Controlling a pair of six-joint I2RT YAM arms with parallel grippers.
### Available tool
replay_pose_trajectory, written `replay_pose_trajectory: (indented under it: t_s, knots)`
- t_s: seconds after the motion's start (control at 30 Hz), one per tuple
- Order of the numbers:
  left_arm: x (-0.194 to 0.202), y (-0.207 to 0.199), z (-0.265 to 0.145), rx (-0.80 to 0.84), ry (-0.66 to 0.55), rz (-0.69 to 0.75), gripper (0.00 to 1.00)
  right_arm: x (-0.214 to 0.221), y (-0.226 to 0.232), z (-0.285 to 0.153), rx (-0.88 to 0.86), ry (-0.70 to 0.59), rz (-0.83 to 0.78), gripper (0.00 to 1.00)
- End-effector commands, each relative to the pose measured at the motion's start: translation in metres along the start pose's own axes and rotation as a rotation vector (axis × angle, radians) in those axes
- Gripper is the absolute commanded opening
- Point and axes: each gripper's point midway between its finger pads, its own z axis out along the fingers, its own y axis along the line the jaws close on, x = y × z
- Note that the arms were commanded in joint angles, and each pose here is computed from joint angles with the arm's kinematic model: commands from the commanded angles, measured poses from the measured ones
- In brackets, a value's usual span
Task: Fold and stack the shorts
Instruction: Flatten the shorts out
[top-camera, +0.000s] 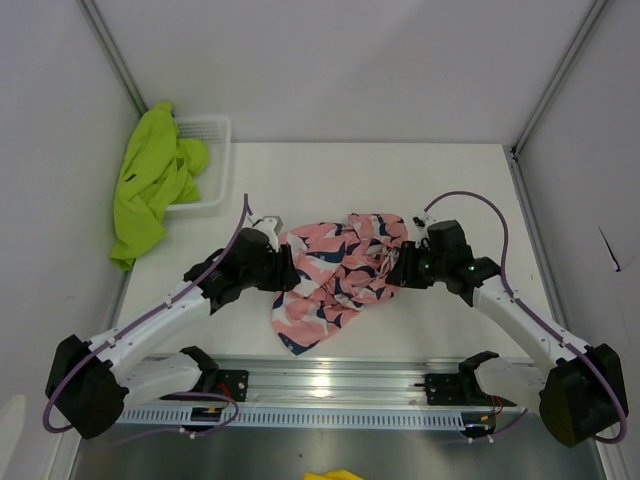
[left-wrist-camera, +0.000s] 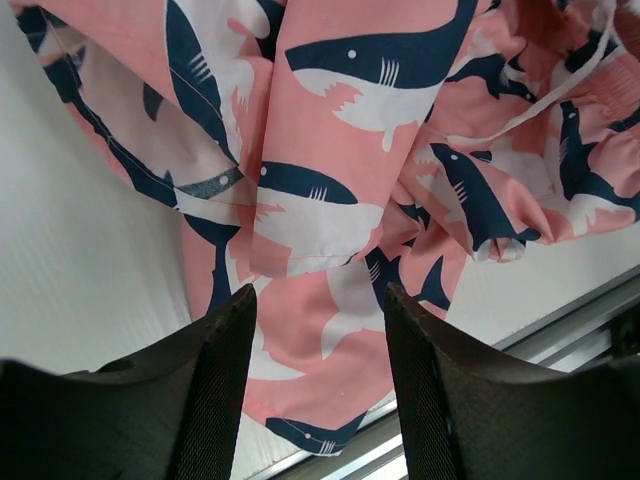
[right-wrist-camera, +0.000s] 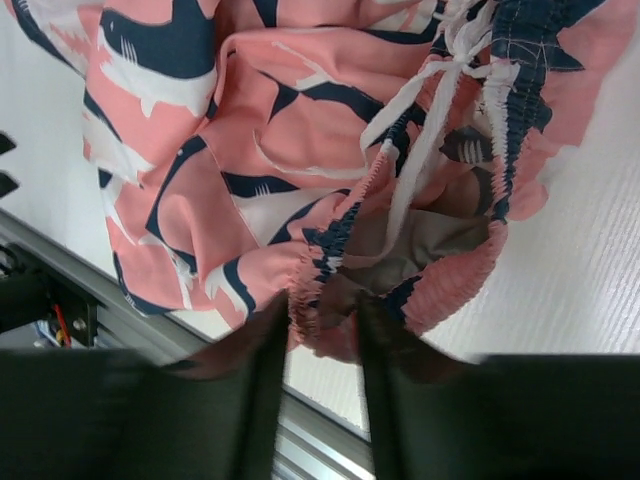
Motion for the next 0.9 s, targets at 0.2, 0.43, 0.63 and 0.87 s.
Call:
replay_pose_trajectory:
  t_s: [0.2, 0.43, 0.63, 0.87]
  knots:
    - [0.016, -0.008, 0.038, 0.039, 0.095, -0.019, 0.55, -0.007, 0.020, -0.008, -0.156, -0.002, 0.027, 0.00]
    - [0.015, -0.018, 0.057, 0.075, 0.131, -0.023, 0.56, -0.006, 0.014, -0.011, -0.179, 0.007, 0.064, 0.25]
    - [0.016, -0.024, 0.071, 0.094, 0.157, -0.036, 0.55, 0.001, 0.012, -0.007, -0.212, 0.027, 0.078, 0.40]
    - [0.013, -0.028, 0.080, 0.112, 0.158, -0.046, 0.25, 0.014, 0.012, -0.003, -0.242, 0.063, 0.097, 0.00]
